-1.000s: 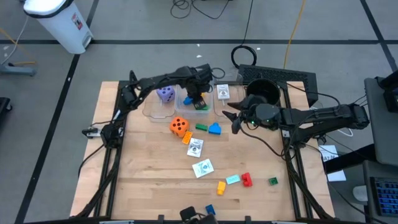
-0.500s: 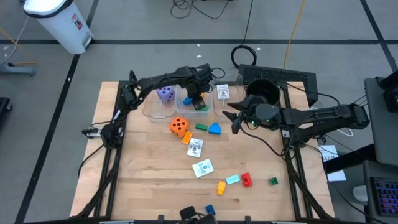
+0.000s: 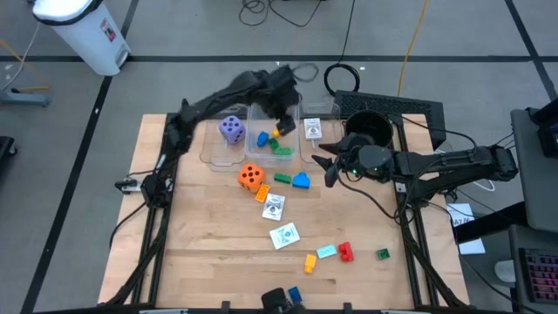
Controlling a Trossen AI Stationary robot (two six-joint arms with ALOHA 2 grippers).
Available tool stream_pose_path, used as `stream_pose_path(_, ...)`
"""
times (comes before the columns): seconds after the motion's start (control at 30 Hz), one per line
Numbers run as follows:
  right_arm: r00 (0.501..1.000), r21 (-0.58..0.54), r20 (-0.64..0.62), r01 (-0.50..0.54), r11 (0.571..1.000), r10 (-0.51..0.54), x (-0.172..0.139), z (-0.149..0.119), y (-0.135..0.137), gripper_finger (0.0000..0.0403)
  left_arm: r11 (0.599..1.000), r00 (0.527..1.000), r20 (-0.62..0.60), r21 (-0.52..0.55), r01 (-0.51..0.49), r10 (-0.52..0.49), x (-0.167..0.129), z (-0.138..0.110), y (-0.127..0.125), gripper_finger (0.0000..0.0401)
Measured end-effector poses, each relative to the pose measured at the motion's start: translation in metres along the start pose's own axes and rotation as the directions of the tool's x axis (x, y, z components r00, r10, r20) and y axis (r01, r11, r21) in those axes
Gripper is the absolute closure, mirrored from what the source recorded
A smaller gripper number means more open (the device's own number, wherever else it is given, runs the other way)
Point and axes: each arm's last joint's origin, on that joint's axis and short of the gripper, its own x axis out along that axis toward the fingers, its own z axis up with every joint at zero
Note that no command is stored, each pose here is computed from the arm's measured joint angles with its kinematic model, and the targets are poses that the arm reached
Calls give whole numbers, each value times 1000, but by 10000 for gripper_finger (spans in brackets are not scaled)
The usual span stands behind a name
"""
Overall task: Pick & Place Toys
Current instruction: Put the green two stud game piece into the middle transparent bin
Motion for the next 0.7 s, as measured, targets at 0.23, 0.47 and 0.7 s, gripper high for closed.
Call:
stream_pose_path(0.23,1000,4,8,-3,1000,3,0,1,0,192,980,884,428,18,199,-188,-106,10,-9,165)
stream_pose_path(0.47,1000,5,10,-4,1000,4,0,1,0,192,974,740,633,141,176,-225,-203,-13,-24,181)
stream_pose_path(0.7,1000,19,9,-4,1000,4,0,1,0,192,968,727,639,191,166,-250,-256,-51,-38,201)
